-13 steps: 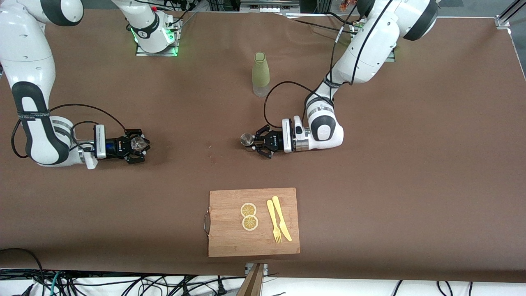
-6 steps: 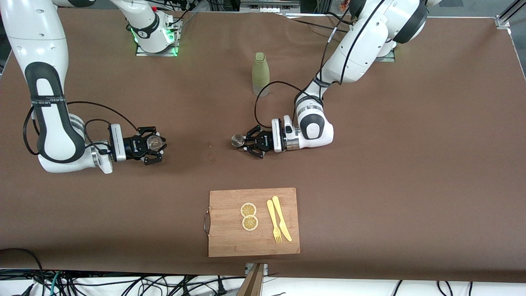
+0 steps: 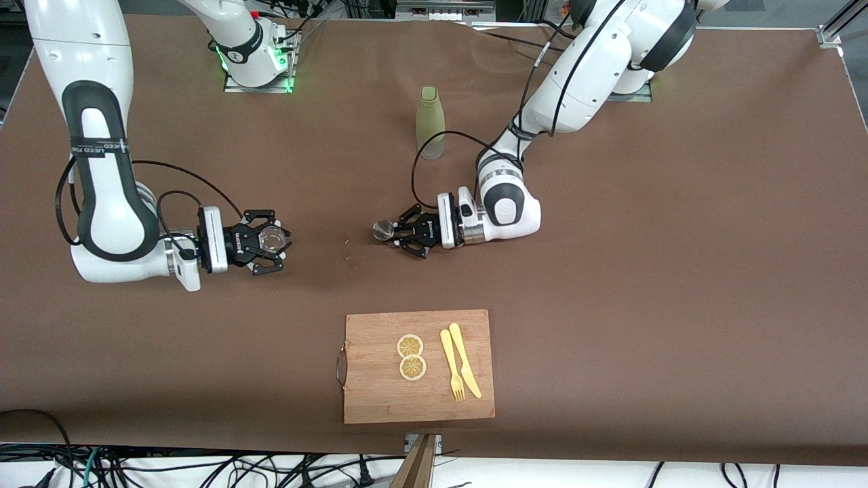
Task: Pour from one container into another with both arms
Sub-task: 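Lift the beaker with the right gripper and bring it under the jigger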
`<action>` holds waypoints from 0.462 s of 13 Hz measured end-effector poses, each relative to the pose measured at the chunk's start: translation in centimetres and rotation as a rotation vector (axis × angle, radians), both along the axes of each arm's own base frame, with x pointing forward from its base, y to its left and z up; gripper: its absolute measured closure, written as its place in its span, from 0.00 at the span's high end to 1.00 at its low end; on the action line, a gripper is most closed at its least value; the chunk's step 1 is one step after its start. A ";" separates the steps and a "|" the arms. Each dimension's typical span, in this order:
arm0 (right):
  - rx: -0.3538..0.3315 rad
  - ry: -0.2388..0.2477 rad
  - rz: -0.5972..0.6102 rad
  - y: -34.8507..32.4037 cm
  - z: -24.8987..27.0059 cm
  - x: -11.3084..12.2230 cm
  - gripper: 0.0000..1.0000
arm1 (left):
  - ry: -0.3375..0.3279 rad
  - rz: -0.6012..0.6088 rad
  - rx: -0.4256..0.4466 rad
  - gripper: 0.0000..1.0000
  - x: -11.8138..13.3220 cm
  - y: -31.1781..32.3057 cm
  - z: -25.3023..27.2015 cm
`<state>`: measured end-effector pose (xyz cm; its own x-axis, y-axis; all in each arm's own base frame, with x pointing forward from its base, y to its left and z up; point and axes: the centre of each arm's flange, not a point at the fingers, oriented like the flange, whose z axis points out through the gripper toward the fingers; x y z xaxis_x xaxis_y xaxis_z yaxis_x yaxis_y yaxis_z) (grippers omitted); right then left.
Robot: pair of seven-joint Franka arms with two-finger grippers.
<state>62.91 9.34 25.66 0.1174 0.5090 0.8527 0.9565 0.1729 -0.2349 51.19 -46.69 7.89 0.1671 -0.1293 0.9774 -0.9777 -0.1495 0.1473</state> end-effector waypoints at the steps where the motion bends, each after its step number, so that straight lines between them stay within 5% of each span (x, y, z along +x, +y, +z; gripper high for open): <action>1: -0.015 0.021 -0.017 0.5 1.0 0.1 0.22 | 0.006 -0.002 0.007 0.21 -0.4 -0.5 -0.1; 6: -0.034 0.013 -0.055 1.0 2.4 0.4 0.22 | 0.021 0.011 0.004 0.21 -0.8 -1.0 -0.4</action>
<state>63.31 10.38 28.03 0.1569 0.5298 0.8335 0.9612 0.1121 -0.2521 50.36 -47.71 7.48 0.1893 -0.1313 0.9731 -0.9727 -0.1609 0.1675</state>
